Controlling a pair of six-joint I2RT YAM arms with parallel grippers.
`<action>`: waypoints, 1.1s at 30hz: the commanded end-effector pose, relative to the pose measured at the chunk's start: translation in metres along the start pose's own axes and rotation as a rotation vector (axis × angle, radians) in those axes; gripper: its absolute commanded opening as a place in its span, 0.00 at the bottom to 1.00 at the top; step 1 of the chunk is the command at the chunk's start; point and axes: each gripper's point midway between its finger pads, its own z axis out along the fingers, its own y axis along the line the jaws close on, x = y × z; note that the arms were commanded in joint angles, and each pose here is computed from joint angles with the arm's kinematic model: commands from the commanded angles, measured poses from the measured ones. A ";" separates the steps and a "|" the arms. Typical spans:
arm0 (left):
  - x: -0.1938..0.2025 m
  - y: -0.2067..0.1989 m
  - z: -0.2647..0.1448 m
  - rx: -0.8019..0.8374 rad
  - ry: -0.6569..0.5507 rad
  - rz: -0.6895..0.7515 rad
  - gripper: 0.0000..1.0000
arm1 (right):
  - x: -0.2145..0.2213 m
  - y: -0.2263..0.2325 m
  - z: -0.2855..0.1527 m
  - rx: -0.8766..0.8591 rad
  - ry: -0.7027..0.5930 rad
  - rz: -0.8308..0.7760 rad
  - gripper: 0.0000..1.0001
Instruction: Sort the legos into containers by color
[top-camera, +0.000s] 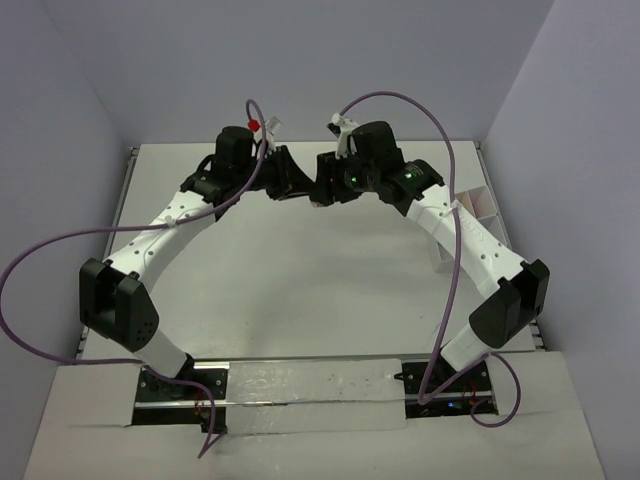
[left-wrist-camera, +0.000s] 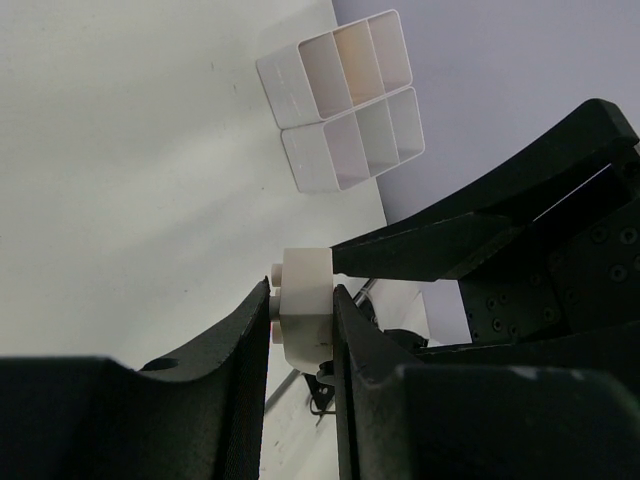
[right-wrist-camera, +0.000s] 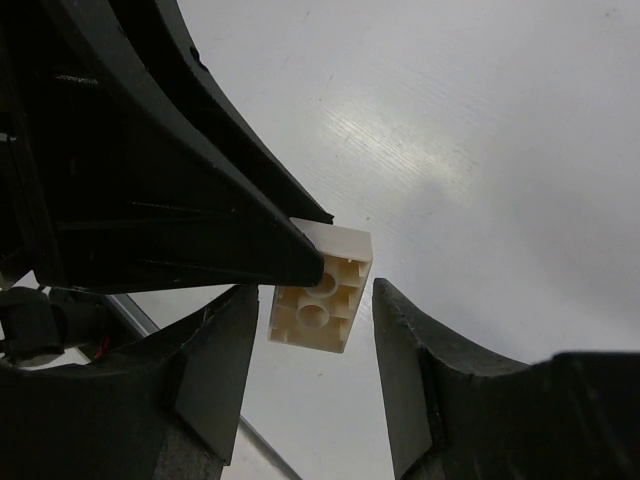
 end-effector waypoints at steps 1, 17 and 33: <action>-0.006 -0.023 -0.005 0.078 -0.008 0.017 0.00 | -0.018 0.007 0.006 -0.007 -0.033 -0.034 0.56; 0.002 -0.024 -0.004 0.105 0.014 0.009 0.02 | -0.016 0.003 0.009 0.010 -0.028 -0.048 0.36; 0.005 -0.022 -0.005 0.108 0.016 0.005 0.00 | -0.030 0.009 -0.006 0.006 -0.077 -0.063 0.52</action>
